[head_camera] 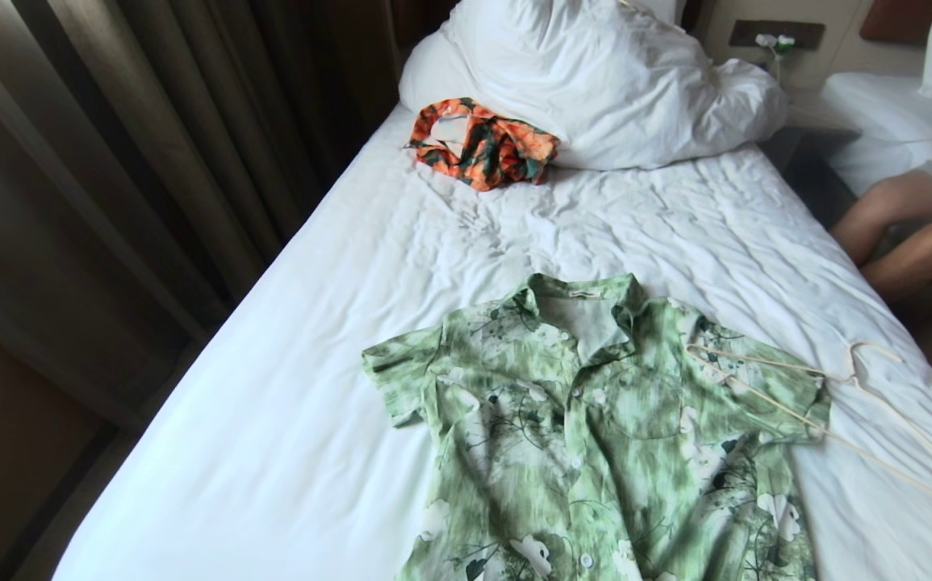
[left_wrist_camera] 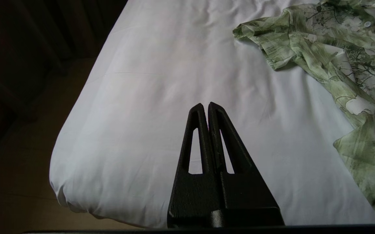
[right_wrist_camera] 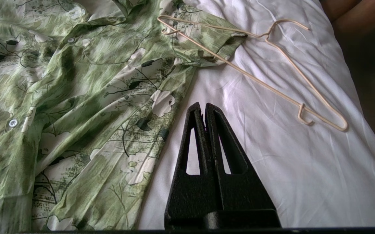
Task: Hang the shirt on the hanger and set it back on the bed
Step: Lift the shirt and hanger
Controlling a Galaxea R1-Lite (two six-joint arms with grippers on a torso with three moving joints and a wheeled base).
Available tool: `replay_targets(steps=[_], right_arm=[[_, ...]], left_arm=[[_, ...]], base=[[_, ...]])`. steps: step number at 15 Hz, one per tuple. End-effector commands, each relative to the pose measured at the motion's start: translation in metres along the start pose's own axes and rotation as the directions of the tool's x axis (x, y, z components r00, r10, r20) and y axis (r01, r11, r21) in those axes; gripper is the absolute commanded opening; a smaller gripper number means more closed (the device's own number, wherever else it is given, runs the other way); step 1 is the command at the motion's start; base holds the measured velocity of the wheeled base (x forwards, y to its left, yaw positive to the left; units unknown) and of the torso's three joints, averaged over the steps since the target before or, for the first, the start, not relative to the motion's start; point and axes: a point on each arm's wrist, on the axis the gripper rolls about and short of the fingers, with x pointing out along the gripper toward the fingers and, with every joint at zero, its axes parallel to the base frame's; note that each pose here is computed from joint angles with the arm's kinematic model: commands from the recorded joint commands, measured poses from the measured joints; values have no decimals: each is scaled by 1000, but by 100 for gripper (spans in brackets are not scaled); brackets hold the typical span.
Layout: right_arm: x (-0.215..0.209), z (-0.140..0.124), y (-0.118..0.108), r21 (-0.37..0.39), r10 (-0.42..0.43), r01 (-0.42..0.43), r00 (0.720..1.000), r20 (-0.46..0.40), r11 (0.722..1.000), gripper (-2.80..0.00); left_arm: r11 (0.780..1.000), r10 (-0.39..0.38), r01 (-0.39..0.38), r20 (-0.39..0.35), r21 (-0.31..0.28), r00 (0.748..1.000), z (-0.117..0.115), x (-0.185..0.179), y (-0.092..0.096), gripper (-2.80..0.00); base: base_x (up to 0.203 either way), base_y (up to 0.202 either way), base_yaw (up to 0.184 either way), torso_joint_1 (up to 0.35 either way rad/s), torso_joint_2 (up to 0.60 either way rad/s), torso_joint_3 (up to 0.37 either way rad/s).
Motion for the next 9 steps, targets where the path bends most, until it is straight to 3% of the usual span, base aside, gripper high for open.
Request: replay_targets(steps=[1,9], right_arm=[[1,-2,0,0,1,-1,1000,-10,1000,-280],[1,-2,0,0,1,-1,1000,-9,1000,-280]], left_arm=[[1000,1,-1,0,0,1000,0,0,0,-280],[1000,1,-1,0,0,1000,0,0,0,-280]], base=[[0,0,0,0,0,0],[0,0,0,0,0,0]])
